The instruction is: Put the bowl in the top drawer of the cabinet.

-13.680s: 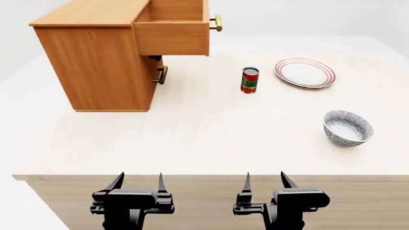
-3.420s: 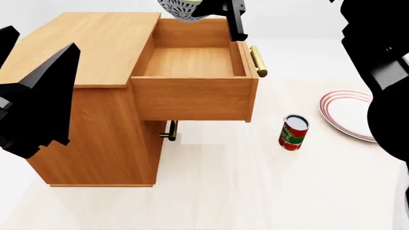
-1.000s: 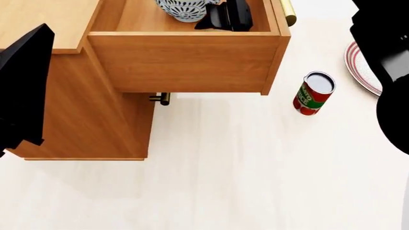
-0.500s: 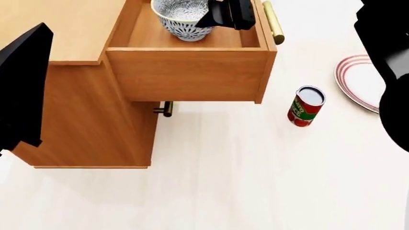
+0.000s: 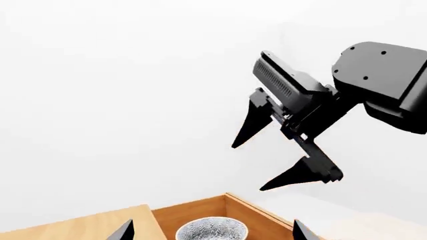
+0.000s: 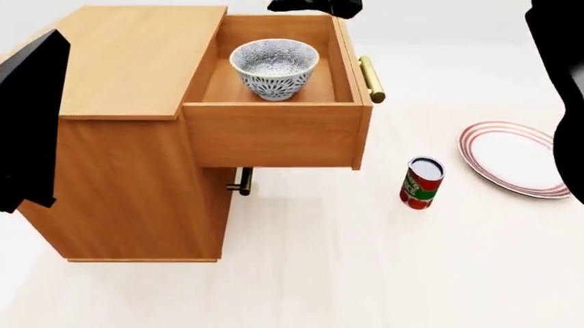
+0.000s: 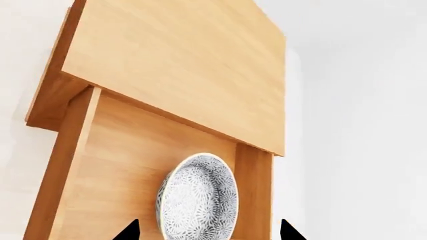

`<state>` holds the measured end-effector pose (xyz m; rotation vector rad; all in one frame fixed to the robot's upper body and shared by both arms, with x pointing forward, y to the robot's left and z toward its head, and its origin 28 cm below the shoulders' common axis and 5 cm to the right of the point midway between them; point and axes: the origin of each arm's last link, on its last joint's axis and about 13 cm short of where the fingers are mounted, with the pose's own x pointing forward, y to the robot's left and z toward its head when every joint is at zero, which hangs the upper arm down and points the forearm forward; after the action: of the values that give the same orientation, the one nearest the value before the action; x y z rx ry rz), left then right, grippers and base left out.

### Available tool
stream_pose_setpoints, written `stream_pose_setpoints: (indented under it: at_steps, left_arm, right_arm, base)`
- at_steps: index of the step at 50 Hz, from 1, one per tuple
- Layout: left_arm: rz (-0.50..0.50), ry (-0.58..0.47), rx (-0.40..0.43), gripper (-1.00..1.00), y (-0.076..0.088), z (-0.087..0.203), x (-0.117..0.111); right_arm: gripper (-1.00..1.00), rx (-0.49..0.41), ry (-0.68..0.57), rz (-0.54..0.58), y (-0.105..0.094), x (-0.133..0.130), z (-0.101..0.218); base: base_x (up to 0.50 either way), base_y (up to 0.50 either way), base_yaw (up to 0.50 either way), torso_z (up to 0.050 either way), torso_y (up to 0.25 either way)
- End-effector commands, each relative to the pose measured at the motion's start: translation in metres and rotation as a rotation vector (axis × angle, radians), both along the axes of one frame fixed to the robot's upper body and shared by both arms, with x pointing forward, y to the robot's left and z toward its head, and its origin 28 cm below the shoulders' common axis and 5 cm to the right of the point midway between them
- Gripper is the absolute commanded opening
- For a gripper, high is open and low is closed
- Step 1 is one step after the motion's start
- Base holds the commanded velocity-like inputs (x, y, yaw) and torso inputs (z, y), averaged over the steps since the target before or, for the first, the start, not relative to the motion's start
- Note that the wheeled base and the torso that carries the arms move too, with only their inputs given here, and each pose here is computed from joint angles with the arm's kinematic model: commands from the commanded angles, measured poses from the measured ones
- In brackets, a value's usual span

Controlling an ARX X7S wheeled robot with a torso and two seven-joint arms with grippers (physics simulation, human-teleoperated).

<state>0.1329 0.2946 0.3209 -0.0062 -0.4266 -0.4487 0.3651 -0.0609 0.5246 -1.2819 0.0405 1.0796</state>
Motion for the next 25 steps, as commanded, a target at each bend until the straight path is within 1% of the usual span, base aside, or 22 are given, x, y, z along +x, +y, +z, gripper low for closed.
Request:
stream_pose_setpoints:
  at_steps: [1,4,11,18,25]
  left_arm:
    - [0.004,0.000,-0.001,1.00,0.000,-0.001,0.000]
    - [0.003,0.001,0.000,1.00,0.000,-0.001,0.000]
    - [0.001,0.002,0.001,1.00,-0.001,-0.001,0.000]
    - [-0.002,0.002,0.000,1.00,-0.001,-0.001,0.000]
    - [0.004,0.007,0.003,1.00,-0.001,-0.002,0.001]
  right_arm:
    - [1.00,0.152,-0.060,0.033,-0.013,-0.008,0.016]
    - [1.00,0.174,-0.078,0.032,-0.019,-0.009,0.018]
    - [1.00,0.237,-0.137,0.024,-0.040,-0.015,0.024]
    - [1.00,0.322,-0.206,-0.013,-0.064,-0.054,0.001]
    - [1.00,0.385,-0.280,-0.099,-0.088,-0.099,-0.035]
  base:
    - [0.00,0.00,0.00,0.000,0.199]
    - [0.00,0.00,0.00,0.000,0.199]
    - [0.00,0.00,0.00,0.000,0.180]
    - [0.00,0.00,0.00,0.000,0.174]
    - [0.00,0.00,0.00,0.000,0.174]
